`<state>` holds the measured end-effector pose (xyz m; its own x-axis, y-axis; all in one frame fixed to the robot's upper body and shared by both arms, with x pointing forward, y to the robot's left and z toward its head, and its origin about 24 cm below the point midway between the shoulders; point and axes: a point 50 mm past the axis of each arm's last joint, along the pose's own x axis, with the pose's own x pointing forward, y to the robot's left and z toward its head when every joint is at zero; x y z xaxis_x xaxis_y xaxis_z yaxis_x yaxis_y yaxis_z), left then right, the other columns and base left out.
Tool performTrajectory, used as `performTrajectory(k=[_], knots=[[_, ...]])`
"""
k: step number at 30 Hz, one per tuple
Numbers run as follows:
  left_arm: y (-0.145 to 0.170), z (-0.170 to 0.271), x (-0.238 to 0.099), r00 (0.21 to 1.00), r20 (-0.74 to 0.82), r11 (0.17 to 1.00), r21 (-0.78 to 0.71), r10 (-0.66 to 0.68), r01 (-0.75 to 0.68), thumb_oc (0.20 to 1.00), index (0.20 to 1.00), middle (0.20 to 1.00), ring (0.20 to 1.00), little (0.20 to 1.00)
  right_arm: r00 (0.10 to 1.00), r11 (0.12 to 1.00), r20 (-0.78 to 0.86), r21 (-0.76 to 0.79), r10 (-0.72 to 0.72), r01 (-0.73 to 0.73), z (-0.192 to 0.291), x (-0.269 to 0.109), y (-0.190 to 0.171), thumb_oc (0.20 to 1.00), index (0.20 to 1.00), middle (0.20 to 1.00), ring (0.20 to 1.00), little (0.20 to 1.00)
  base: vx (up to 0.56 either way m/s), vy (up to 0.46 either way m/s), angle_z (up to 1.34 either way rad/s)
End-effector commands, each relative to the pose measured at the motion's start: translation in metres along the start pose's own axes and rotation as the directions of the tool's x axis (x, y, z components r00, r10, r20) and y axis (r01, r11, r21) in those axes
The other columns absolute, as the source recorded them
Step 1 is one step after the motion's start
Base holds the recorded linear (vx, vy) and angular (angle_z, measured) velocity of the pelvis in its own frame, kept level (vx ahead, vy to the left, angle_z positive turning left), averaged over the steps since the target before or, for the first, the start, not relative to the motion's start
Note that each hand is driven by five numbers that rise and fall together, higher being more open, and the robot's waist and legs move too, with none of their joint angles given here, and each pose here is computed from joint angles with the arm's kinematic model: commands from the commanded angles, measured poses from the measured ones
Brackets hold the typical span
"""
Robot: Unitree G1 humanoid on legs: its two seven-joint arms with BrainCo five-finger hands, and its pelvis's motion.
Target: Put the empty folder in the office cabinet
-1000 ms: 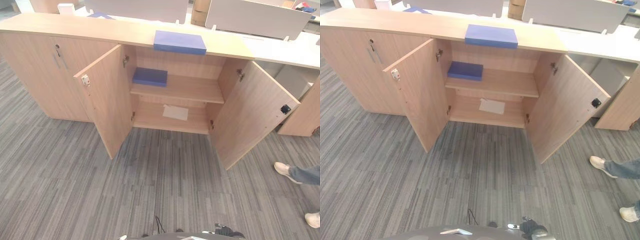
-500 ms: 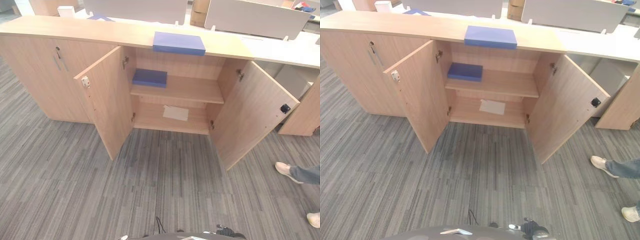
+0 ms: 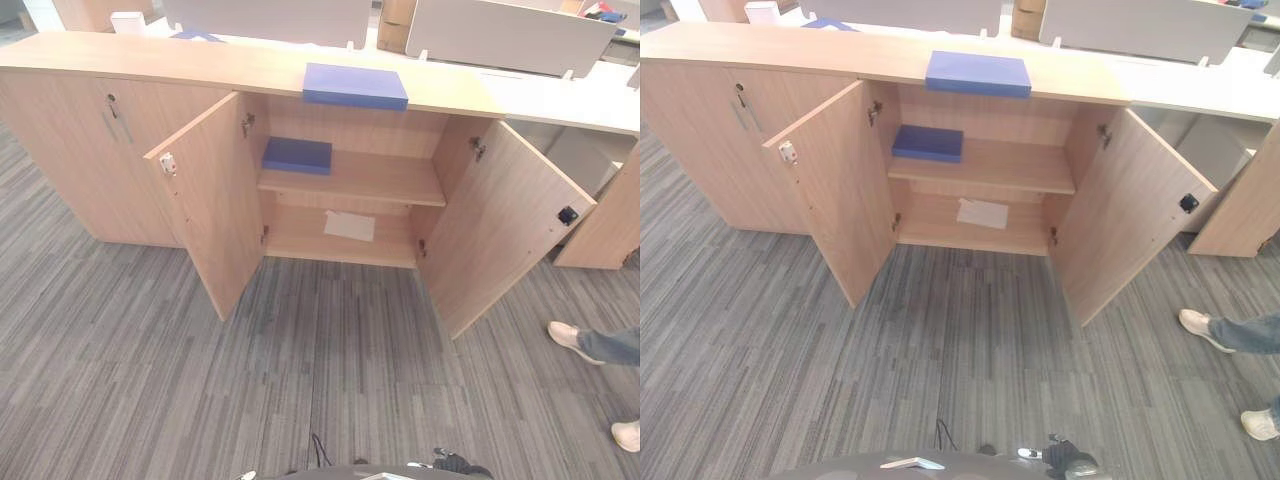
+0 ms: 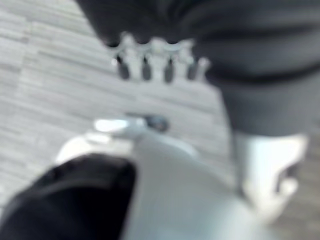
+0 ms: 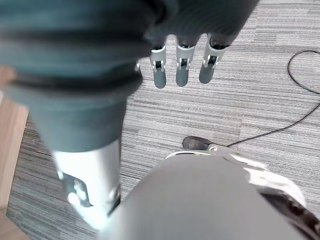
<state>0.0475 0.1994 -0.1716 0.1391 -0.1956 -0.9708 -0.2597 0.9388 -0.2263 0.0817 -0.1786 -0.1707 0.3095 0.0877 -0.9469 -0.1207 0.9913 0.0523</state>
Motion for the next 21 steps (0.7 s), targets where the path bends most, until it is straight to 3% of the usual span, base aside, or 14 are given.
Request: performTrajectory(k=[1, 6, 21], knots=[[-0.019, 0.018, 0.006, 1.0, 0.006, 0.999, 0.05, -0.01, 0.01, 1.0, 1.0, 1.0, 1.0, 1.0, 0.954, 0.986, 0.254, -0.01, -0.161, 0.169, 0.055, -0.005, -0.028, 1.0, 1.0, 1.0, 1.0, 1.0, -0.16, 0.054, -0.16], [-0.024, 0.028, 0.006, 0.998, 0.062, 0.998, 0.052, -0.026, 0.023, 1.0, 1.0, 1.0, 1.0, 1.0, 0.91, 0.974, 0.346, 0.101, -0.228, 0.205, 0.077, -0.012, -0.035, 1.0, 1.0, 1.0, 1.0, 1.0, 0.04, 0.026, -0.3], [-0.012, 0.015, 0.005, 0.997, 0.078, 0.995, 0.102, -0.015, 0.007, 1.0, 1.0, 1.0, 1.0, 1.0, 0.936, 0.972, 0.263, 0.064, -0.233, 0.224, 0.041, -0.014, -0.051, 1.0, 1.0, 1.0, 1.0, 1.0, 0.39, -0.176, 0.19]])
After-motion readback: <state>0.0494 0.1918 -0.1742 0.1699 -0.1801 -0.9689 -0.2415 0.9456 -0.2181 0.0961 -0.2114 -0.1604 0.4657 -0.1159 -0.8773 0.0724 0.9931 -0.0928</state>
